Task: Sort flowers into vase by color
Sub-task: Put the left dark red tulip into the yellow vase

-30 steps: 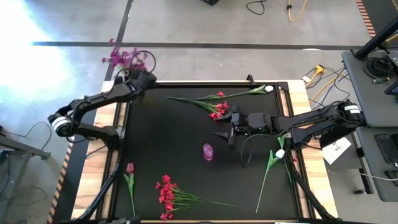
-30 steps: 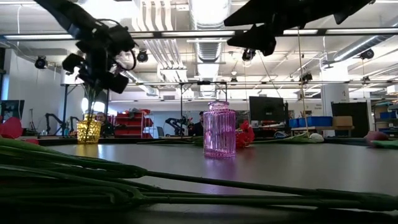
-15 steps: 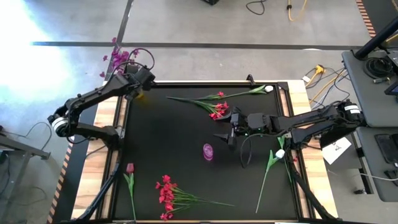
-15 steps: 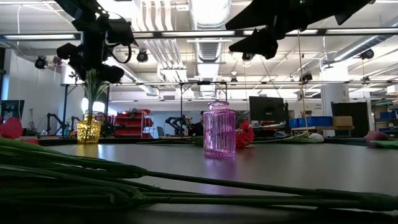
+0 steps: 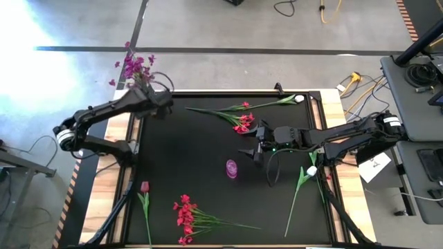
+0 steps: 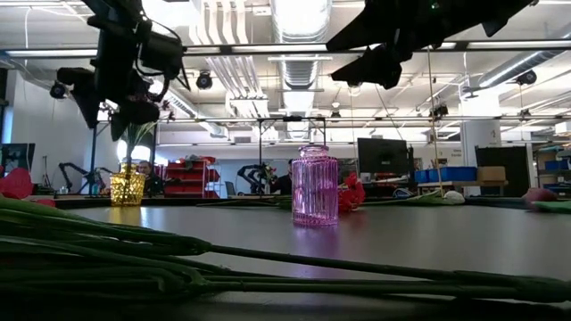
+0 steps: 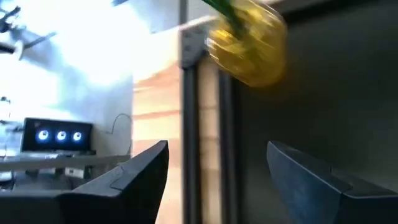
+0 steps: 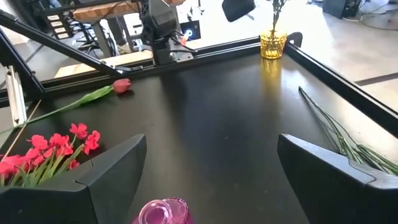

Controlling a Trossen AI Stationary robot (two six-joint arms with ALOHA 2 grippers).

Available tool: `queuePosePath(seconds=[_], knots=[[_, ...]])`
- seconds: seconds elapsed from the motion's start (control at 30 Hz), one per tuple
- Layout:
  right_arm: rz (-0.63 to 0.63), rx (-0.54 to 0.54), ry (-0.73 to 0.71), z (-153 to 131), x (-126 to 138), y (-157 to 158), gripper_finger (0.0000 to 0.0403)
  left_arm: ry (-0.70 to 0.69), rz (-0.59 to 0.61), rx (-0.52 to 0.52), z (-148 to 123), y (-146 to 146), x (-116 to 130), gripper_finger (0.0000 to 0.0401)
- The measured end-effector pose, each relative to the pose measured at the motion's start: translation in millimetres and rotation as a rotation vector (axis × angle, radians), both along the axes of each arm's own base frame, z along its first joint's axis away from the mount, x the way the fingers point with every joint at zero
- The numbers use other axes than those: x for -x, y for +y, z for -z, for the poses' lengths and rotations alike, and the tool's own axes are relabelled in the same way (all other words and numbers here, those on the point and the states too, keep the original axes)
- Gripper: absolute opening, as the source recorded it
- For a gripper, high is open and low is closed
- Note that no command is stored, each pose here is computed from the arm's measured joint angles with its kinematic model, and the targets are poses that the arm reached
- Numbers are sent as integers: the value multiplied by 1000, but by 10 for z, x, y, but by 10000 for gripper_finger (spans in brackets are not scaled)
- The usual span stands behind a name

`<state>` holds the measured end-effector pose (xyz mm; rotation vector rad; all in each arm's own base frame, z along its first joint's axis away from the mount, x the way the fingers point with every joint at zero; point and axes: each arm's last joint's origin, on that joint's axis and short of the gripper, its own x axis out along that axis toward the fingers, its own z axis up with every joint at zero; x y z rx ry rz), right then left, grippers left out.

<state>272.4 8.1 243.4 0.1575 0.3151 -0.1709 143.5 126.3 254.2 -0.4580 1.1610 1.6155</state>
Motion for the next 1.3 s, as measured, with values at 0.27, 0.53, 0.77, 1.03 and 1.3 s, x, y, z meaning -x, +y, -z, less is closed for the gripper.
queuePosePath(seconds=[0.27,0.53,0.77,1.03,1.3], knots=[[21,21,2,0,1,-6,354,-105,211,138,282,-804,-268,256],[3,35,7,2,2,7,354,-379,320,360,537,-2127,-363,256],[0,45,-1,-7,-1,7,354,-190,140,522,827,-2962,-189,256],[1,42,-2,-7,-1,7,354,-90,39,524,991,-3190,-202,247],[1,38,-2,-6,-1,7,352,-22,-64,514,1162,-3059,-68,164]])
